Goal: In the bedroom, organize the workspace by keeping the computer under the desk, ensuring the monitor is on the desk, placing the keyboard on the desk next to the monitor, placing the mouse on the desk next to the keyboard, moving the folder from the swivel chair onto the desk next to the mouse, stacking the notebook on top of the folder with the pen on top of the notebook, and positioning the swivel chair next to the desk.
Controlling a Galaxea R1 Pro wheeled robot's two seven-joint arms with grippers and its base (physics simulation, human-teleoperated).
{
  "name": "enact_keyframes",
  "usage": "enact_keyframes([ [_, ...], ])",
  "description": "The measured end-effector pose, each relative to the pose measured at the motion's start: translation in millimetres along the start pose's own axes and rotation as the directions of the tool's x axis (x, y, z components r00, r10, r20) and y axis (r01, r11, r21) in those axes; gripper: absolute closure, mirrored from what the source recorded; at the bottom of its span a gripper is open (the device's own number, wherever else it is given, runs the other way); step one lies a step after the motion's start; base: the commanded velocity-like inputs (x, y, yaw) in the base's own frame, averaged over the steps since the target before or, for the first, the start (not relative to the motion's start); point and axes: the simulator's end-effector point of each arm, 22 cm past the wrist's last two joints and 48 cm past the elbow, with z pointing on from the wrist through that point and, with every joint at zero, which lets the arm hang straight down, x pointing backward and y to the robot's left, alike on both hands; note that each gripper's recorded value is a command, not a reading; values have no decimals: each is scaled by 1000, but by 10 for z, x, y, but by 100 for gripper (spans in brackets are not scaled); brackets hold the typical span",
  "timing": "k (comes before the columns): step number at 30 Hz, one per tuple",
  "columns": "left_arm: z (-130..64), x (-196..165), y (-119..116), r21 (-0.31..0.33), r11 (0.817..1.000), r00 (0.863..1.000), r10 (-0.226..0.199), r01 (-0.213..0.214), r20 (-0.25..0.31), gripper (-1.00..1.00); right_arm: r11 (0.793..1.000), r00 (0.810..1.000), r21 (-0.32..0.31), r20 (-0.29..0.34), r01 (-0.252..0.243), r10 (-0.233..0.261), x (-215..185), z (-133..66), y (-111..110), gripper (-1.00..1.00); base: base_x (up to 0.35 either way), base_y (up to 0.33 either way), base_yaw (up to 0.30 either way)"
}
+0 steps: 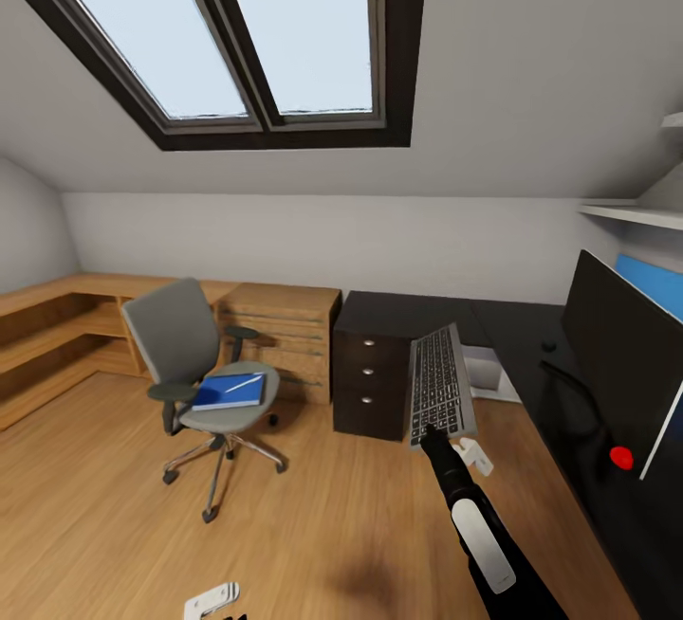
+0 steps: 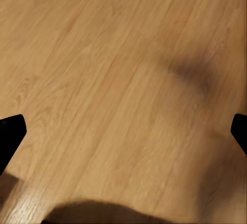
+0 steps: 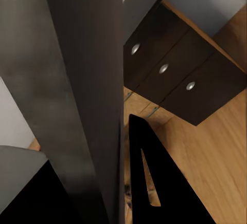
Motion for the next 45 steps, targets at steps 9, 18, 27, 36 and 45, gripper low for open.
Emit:
enact_keyframes([
  [9,0,2,-4,1,1000,1000,-2,2,-1,-100,1000,1000,1,0,-1,1,1,0,-2,100,314,2,-12],
  [18,0,3,-4,0,1000,1000,1,-1,0,-100,1000,1000,2,1,3,-3,-20,2,-19,100,278,0,0],
  [27,4,9,-9,1,1000,1000,1,-1,-2,-100,1000,1000,2,3,5,-5,-31,6,-27,100,166,0,-92],
  [36,4,8,-10,1,1000,1000,1,-1,-2,-100,1000,1000,2,5,5,-5,-45,7,-33,100,0,0,-265],
  [45,2,5,-7,1,1000,1000,-1,1,-1,-100,1000,1000,0,3,6,-6,-37,5,-25,100,36,5,-147],
])
